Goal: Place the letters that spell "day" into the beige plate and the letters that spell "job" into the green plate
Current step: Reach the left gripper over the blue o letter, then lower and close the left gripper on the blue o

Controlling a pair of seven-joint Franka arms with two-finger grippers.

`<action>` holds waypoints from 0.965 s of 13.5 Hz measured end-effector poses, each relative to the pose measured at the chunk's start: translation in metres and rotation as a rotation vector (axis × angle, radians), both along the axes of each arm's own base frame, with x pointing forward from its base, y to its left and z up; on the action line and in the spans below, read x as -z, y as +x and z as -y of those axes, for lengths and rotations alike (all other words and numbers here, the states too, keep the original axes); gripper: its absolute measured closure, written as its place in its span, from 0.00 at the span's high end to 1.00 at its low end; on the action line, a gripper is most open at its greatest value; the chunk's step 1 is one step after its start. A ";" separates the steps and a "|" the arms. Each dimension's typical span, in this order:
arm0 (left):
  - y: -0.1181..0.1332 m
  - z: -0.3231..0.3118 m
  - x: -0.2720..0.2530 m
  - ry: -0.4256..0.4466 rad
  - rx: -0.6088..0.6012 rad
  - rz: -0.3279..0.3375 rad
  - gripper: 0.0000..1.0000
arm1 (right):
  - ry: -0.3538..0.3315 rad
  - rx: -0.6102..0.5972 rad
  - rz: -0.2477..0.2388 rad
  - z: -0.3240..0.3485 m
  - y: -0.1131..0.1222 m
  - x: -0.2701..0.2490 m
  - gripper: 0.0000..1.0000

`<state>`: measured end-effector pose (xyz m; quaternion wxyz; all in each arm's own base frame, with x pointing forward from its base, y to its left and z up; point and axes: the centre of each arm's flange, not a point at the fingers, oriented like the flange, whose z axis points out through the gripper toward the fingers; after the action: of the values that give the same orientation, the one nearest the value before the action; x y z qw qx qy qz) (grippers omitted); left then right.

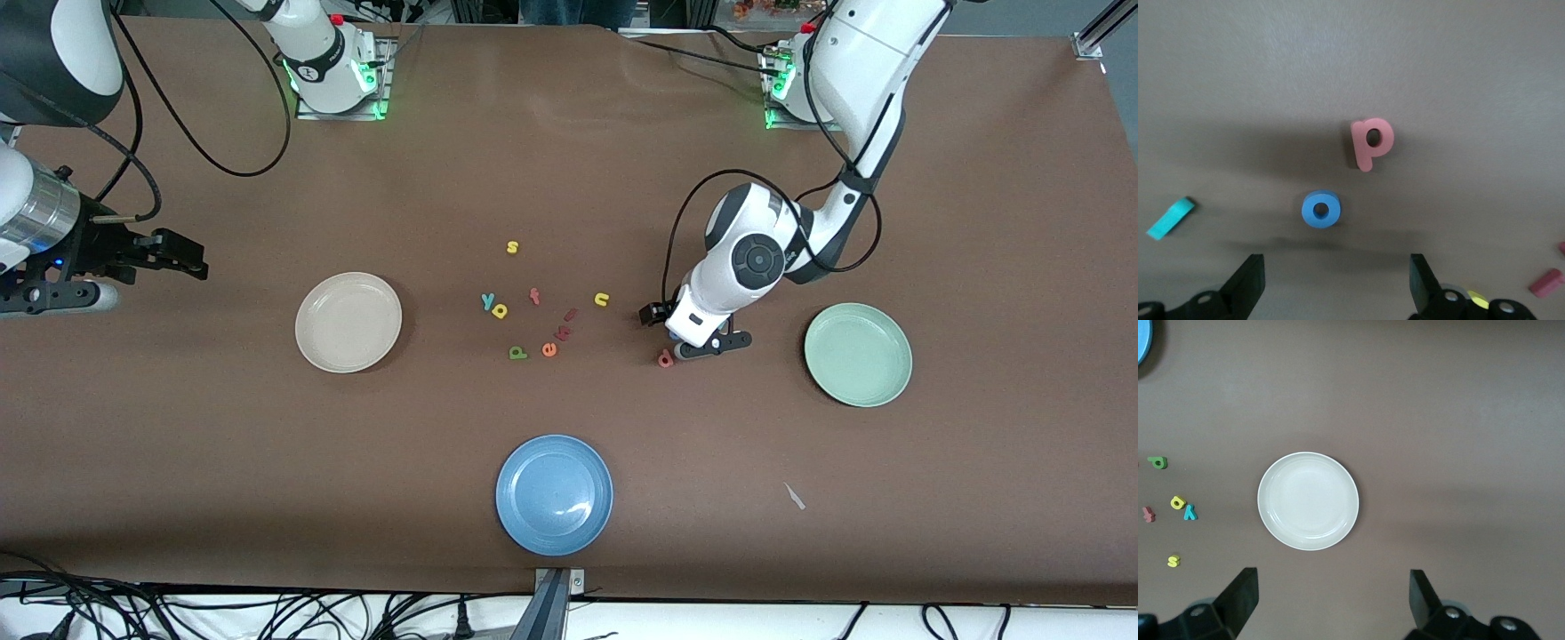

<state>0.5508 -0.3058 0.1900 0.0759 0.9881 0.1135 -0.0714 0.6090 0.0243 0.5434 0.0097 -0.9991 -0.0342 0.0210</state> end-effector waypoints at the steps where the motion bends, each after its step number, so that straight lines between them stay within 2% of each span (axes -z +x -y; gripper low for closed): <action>1: -0.001 0.000 0.004 0.014 0.021 0.006 0.88 | 0.000 0.000 0.000 0.000 0.000 0.000 1.00; 2: 0.000 0.001 0.004 0.022 0.034 0.016 0.80 | 0.000 0.000 0.000 0.000 0.000 0.000 1.00; 5: 0.004 0.000 0.003 0.033 0.055 0.056 0.78 | 0.000 0.002 0.000 0.000 0.000 0.000 1.00; 8: 0.002 0.000 0.015 0.072 0.088 0.068 0.74 | -0.001 0.012 0.000 0.006 0.000 0.000 1.00; 11: 0.002 0.001 0.021 0.076 0.090 0.068 0.70 | -0.001 0.015 0.000 0.008 0.000 0.000 1.00; 13: 0.005 0.001 0.019 0.076 0.086 0.073 0.47 | -0.001 0.015 -0.002 0.008 0.000 0.000 1.00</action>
<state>0.5556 -0.3063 0.1708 0.0392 0.9961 0.0706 -0.0343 0.6090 0.0167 0.5432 0.0094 -0.9994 -0.0267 0.0219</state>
